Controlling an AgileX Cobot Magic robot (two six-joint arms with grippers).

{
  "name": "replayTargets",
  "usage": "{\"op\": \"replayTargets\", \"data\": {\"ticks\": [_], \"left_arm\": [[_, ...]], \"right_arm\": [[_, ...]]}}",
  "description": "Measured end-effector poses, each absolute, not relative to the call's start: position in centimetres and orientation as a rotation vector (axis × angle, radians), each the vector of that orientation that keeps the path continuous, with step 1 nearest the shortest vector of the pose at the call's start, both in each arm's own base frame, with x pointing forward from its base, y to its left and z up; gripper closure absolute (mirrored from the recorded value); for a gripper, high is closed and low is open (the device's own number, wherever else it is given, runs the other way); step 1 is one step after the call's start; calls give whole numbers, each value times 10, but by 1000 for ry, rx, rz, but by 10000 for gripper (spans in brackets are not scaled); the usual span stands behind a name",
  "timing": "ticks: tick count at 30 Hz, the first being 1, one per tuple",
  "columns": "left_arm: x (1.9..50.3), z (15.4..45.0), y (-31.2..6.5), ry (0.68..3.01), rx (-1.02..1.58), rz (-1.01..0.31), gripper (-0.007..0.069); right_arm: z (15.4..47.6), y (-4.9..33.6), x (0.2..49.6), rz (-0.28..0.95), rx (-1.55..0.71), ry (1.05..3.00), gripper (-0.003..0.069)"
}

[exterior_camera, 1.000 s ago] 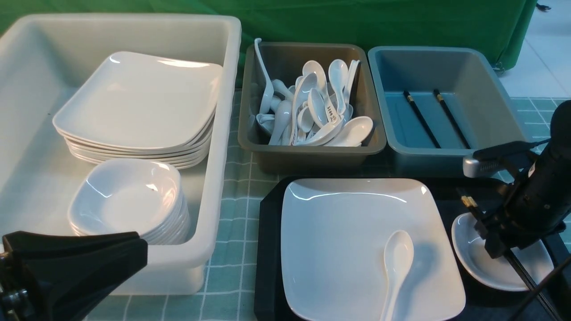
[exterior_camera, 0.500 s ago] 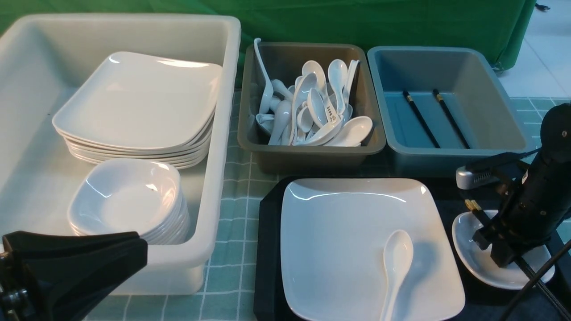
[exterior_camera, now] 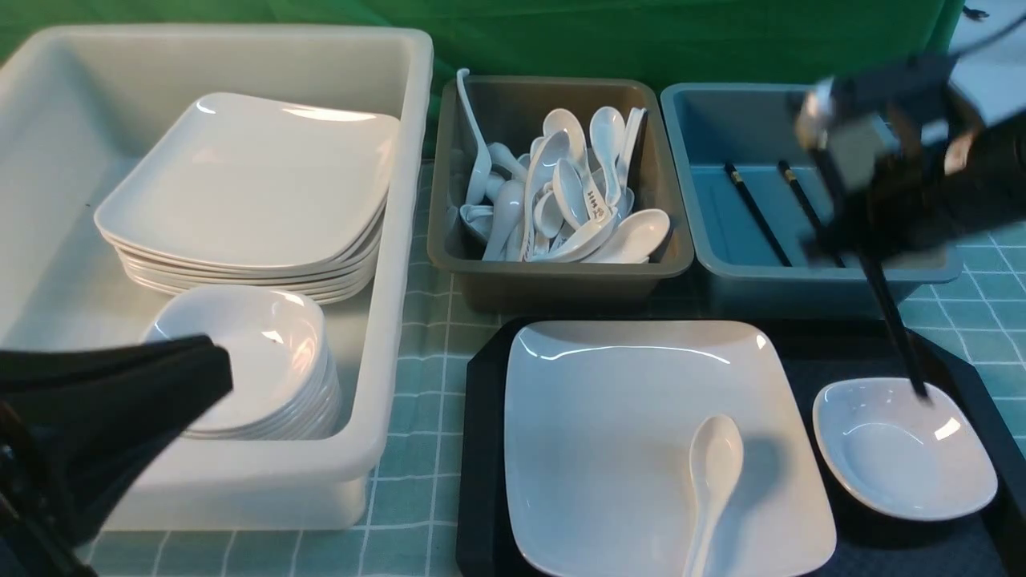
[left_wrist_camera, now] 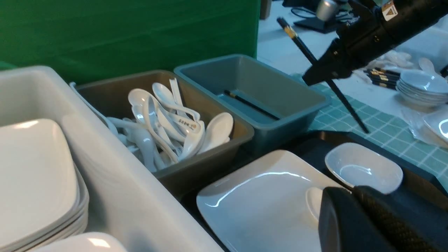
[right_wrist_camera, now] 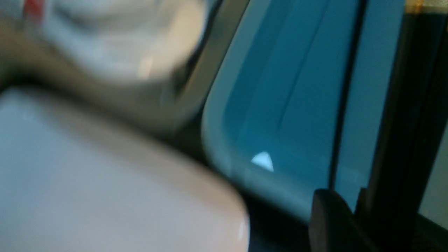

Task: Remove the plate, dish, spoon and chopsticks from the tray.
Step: Use the right arm to put the chopsticks into the small storage box on the right, then use the left arm to grab a soup spoon from the plate

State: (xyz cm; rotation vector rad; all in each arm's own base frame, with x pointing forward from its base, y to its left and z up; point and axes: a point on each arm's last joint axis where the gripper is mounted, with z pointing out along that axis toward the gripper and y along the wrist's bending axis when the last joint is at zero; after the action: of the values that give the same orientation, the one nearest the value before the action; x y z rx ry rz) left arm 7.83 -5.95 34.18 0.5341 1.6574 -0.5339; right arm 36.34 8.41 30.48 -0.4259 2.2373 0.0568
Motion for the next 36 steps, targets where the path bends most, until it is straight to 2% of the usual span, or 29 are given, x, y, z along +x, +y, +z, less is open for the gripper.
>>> {"op": "replayTargets", "data": {"ticks": [6,10,15,17,18,19,20,22,23,25,30,32,33,36], "left_arm": [[79,342,-59,1653,533,-529,608],[78,341,-60,1667,549,-537,608],[76,337,-62,1701,584,-548,608],[77,334,-63,1728,608,-556,608],[78,331,-65,1755,625,-564,608],[79,331,-66,1761,626,-566,608],[81,329,-67,1787,630,-576,608],[84,329,-70,1817,647,-585,608],[89,330,-74,1873,691,-594,608],[93,332,-78,1925,742,-601,608],[117,339,-91,2060,823,-629,608],[137,344,-101,2109,834,-661,608],[138,344,-102,2113,832,-664,608],[164,338,-124,2168,872,-725,610]], "right_arm": [[303,73,435,110,-178,2111,541],[271,65,487,138,-53,2152,541],[238,65,510,135,-35,2253,535],[231,65,511,133,-35,2290,515],[225,65,511,131,-35,2329,467],[224,65,511,130,-35,2334,459],[222,65,508,128,-36,2373,398],[223,65,507,126,-37,2387,354],[229,64,503,121,-41,2419,305],[237,64,499,116,-52,2436,284],[285,60,471,90,-119,2487,300],[316,59,446,68,-195,2530,380],[318,60,444,62,-200,2531,380],[352,62,399,45,-310,2579,518]]}}
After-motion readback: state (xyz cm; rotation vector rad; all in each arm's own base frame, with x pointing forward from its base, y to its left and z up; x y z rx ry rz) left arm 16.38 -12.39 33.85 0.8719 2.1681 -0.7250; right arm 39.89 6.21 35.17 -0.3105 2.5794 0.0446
